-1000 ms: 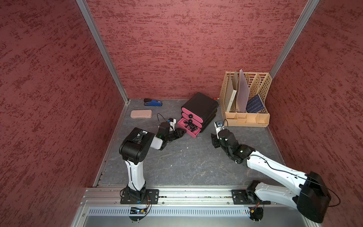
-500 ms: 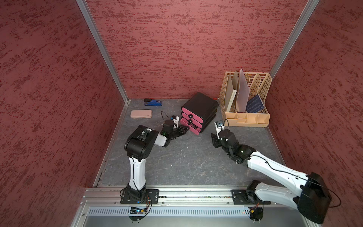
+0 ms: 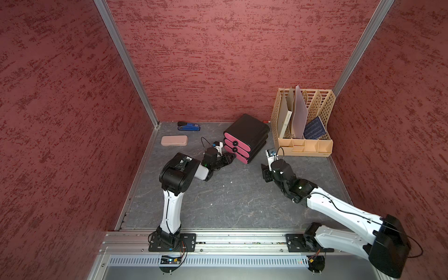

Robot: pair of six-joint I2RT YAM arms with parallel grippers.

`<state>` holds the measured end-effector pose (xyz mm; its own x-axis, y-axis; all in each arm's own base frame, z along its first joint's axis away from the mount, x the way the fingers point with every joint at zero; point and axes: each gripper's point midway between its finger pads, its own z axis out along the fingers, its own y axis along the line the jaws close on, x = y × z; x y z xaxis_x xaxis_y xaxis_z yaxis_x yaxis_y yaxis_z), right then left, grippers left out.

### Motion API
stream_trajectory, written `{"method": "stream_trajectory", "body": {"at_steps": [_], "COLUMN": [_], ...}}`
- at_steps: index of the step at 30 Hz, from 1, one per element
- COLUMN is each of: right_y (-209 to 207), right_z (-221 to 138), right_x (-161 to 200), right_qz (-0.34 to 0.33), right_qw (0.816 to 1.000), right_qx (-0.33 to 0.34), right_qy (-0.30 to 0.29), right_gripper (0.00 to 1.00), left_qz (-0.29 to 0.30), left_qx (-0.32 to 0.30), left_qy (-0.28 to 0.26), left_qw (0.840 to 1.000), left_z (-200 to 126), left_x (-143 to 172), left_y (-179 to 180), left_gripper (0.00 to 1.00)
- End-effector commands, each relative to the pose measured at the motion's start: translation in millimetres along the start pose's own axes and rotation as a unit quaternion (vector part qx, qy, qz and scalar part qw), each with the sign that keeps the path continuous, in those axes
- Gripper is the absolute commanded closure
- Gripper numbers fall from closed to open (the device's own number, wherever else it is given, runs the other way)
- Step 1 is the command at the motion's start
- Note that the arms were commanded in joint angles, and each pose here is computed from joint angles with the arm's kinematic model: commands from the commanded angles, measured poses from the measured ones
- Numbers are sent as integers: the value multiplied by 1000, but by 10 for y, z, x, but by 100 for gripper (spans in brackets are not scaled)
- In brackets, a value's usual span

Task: Place the wired earphones into the drawer by color
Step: Close the drawer in the storage box, then reset both arms

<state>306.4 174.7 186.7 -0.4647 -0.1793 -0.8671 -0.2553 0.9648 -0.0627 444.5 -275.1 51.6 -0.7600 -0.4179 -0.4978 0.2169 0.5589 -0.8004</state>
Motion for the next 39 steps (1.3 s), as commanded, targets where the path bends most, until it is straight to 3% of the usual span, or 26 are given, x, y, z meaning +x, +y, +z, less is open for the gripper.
{"method": "stream_trajectory", "body": {"at_steps": [1,9,14,17,24,26,27,34,39], "right_y": [-11,-20,-28,-38,-114,-155,-184,-408,-696], "right_z": [-25,-22,-29,-21,7,21,26,55,19], "right_x": [-24,-14,-24,-17,-10,-2,-1,47,114], "right_qz": [8,7,7,6,9,11,14,51,86], "right_qw": [1000,1000,1000,1000,999,999,999,995,989], "right_qx": [-2,0,2,6,29,39,45,81,122], "right_qy": [-10,-10,-12,-11,-13,-11,-11,-9,-3], "right_gripper": [40,40,40,39,35,33,32,20,10], "left_qz": [23,19,15,15,20,31,39,144,237], "left_qx": [45,49,32,16,-36,-54,-66,-174,-230], "left_qy": [-40,-42,-60,-74,-111,-124,-129,-162,-229], "left_qw": [998,998,998,997,993,990,989,961,916], "left_z": [69,93,-117,-322,-995,-1211,-1320,-2110,-2708], "left_x": [-234,-253,-290,-314,-383,-443,-475,-657,-760], "left_y": [-272,-313,-317,-309,-206,-195,-192,-237,-357], "left_gripper": [67,61,42,31,17,9,1,0,0]}}
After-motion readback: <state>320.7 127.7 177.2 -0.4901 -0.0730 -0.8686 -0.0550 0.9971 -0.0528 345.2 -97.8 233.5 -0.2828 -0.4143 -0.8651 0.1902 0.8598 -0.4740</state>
